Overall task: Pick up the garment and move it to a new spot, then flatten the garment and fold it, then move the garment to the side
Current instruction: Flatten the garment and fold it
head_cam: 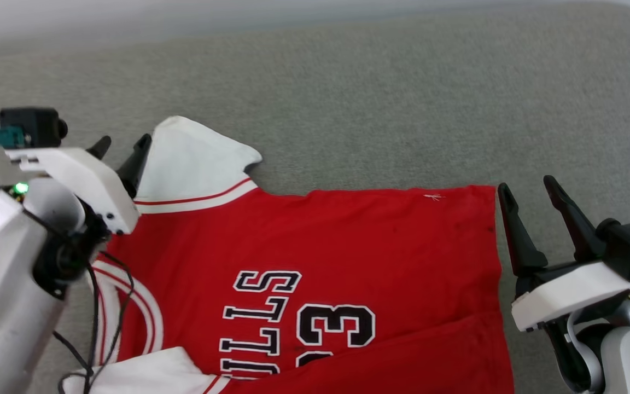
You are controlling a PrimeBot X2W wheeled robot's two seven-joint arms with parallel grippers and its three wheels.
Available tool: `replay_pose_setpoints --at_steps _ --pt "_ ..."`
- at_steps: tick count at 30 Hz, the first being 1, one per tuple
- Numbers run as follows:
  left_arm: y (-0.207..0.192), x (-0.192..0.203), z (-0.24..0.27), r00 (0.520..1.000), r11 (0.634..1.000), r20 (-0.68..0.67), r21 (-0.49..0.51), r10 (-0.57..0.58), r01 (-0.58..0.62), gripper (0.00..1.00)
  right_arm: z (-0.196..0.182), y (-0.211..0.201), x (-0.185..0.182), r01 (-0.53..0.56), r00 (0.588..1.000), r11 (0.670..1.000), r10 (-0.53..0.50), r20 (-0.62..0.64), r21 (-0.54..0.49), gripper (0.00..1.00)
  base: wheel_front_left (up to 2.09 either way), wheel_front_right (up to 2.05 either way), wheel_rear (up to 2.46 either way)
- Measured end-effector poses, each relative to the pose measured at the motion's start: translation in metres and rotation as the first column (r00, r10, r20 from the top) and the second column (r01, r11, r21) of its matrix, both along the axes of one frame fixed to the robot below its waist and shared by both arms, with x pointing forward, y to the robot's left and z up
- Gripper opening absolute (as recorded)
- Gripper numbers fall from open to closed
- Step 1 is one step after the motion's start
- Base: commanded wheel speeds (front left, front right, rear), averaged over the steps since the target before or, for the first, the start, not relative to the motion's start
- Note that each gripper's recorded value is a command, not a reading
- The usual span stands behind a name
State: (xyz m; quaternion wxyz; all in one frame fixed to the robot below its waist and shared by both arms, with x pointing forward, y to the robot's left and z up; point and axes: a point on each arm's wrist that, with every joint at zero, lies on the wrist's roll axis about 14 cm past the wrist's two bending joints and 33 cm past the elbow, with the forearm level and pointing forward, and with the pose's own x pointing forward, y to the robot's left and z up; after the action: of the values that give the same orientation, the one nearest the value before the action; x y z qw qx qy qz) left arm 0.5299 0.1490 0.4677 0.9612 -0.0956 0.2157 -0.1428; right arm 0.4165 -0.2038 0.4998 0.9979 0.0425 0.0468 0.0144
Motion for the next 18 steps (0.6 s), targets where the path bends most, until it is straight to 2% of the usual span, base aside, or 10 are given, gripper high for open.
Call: replay_pose_setpoints --at_steps 3,7,12,18 --pt "-0.014 0.013 -0.019 0.991 0.998 -0.116 0.001 -0.069 0.069 1.00 -0.009 -0.008 0.000 0.027 0.999 1.000 -0.027 -0.020 -0.002 1.00 0.00 0.00 0.00" --pt "-0.026 0.027 -0.039 0.955 0.991 -0.268 0.000 -0.130 0.135 1.00 -0.024 -0.017 -0.003 0.063 0.997 0.998 -0.062 -0.056 0.001 1.00 0.00 0.00 0.00" --pt "-0.030 0.037 -0.066 0.896 0.984 -0.420 0.034 -0.146 0.176 1.00 -0.037 -0.025 -0.007 0.096 0.992 0.995 -0.095 -0.083 0.007 1.00 0.00 0.00 0.00" --pt "-0.025 0.042 -0.094 0.841 0.979 -0.531 0.089 -0.109 0.183 1.00 -0.049 -0.038 -0.016 0.143 0.984 0.990 -0.141 -0.112 0.015 1.00 0.00 0.00 0.00"
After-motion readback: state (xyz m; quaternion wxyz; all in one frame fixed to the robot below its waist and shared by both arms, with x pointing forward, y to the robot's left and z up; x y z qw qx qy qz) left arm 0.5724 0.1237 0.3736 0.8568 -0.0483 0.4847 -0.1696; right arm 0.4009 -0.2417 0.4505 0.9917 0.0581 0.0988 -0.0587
